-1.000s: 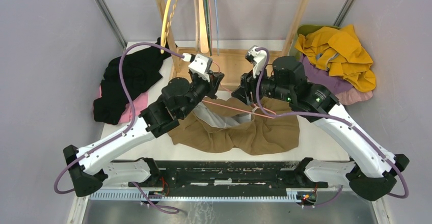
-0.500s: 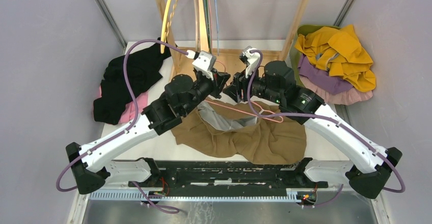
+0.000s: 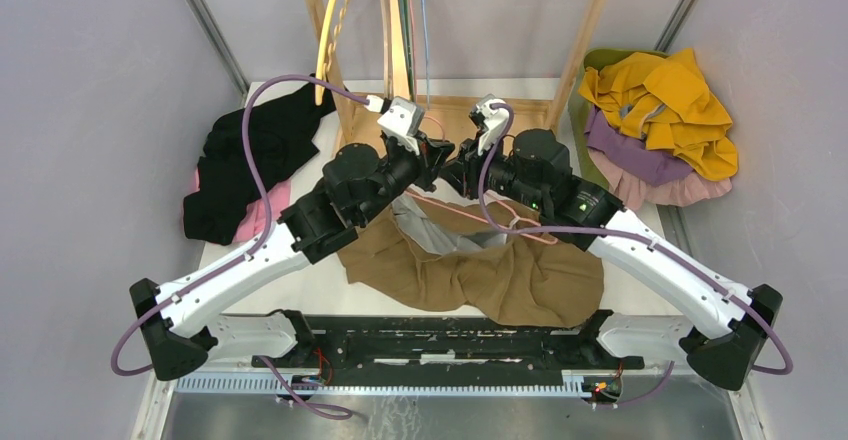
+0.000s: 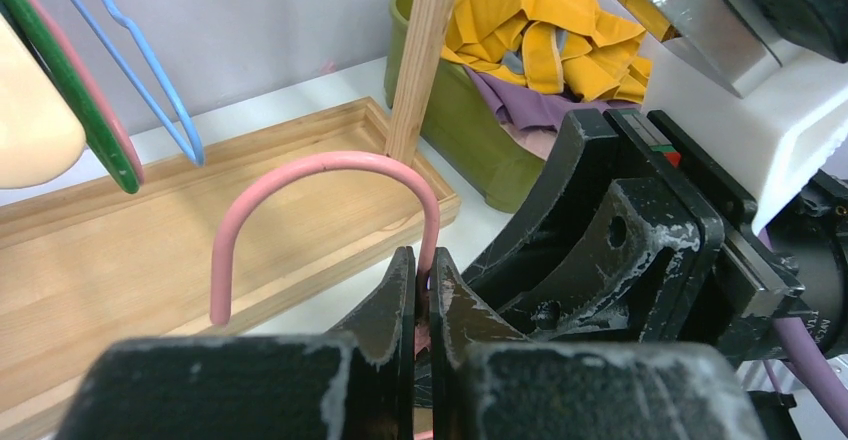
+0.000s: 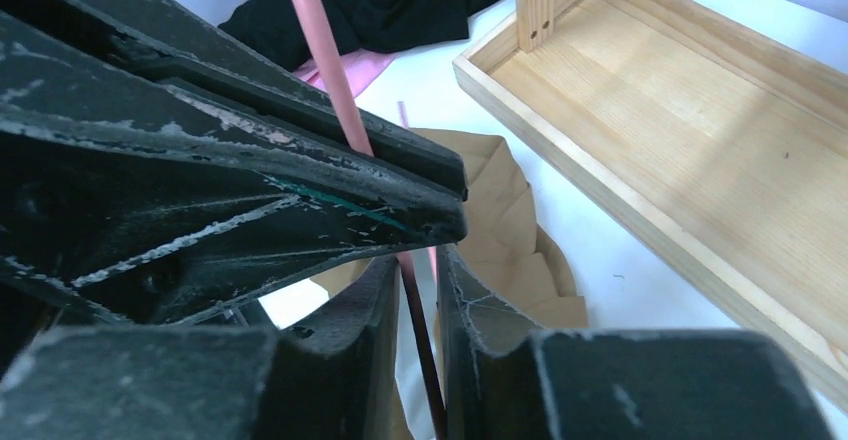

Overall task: Place the skirt on the hanger
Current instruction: Hang the skirt on the hanger, then place the hanger at the clothesline.

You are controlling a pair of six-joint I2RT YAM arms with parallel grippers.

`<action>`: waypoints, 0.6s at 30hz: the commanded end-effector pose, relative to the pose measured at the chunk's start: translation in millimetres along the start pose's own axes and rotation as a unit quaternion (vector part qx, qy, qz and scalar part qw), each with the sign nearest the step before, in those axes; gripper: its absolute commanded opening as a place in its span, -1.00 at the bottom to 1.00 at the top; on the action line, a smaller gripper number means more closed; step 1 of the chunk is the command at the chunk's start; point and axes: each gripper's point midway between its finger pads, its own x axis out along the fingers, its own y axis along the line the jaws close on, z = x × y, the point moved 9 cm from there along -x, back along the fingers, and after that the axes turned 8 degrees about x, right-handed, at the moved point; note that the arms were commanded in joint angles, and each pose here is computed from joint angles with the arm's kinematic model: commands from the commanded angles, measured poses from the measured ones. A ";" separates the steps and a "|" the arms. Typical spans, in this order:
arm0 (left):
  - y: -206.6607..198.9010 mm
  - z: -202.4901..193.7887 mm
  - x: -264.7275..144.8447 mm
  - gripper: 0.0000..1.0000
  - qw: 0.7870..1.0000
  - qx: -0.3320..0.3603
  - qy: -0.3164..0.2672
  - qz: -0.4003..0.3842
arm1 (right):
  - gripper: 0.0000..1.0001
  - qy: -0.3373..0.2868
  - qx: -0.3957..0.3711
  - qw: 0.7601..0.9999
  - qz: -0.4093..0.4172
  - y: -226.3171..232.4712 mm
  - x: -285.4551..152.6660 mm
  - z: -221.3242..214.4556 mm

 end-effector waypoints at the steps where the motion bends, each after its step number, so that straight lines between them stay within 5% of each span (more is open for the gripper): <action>1: -7.9 46.2 -5.2 -0.92 0.995 -0.050 -0.078 -0.026 | -0.56 -0.067 0.004 0.998 -0.005 3.7 -5.5 21.1; 7: -7.5 47.3 -5.1 -0.88 0.996 -0.051 -0.068 -0.023 | -0.83 -0.095 0.004 0.995 0.000 7.3 -16.8 30.4; 10: -5.5 51.4 -5.9 -0.48 0.997 -0.048 -0.057 -0.010 | -0.96 -0.104 0.005 0.995 -0.005 9.1 -28.2 36.5; 18: 0.6 77.9 -16.7 -0.16 0.997 -0.043 -0.064 0.017 | -0.98 -0.125 0.006 0.992 -0.022 16.0 -66.3 58.7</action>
